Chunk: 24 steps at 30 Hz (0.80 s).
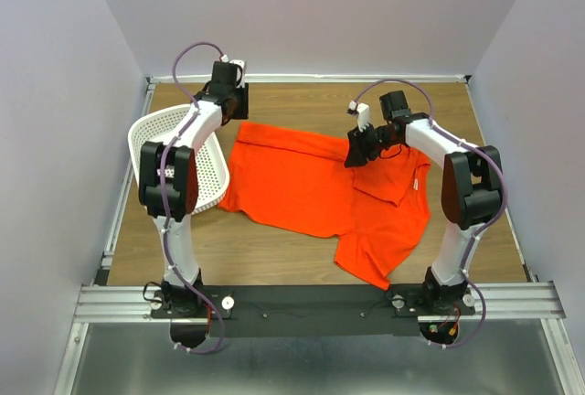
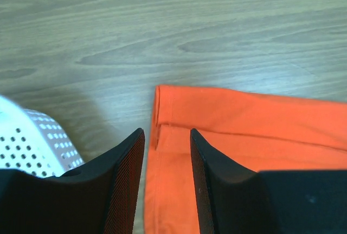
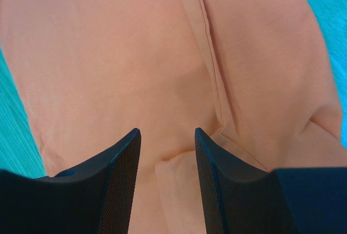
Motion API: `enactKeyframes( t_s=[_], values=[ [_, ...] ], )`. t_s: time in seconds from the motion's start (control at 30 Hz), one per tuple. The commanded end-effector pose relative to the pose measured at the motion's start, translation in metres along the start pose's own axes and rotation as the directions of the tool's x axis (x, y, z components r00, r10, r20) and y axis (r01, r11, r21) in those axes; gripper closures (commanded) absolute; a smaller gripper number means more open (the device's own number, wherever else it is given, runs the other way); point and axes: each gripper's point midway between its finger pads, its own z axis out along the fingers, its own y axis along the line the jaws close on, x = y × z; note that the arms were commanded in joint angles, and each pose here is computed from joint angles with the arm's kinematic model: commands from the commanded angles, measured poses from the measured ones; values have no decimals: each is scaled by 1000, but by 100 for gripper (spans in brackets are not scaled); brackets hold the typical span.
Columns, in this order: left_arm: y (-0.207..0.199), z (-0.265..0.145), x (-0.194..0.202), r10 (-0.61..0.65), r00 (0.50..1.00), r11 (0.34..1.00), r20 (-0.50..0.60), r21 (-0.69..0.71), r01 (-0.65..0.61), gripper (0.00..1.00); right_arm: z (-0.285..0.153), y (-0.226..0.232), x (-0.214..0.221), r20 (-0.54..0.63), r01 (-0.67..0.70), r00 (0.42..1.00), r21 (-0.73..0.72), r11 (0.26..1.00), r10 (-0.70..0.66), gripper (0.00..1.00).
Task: Fold and stack the t-shirts
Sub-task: Fold the tshirt
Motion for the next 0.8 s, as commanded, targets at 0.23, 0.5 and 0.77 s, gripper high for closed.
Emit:
enactKeyframes(
  t_s=[0.23, 0.5, 0.77],
  values=[
    [7, 42, 50, 29, 986, 999, -162, -33, -35, 53, -3, -4, 3, 6, -19, 1000, -5, 1000, 19, 48],
    [5, 54, 63, 44, 979, 999, -199, -14, -47, 57, -3, -5, 4, 4, -22, 1000, -3, 1000, 22, 48],
    [3, 53, 65, 45, 978, 999, -206, 0, -46, 60, -7, -7, 3, 13, -27, 1000, -1, 1000, 27, 48]
  ],
)
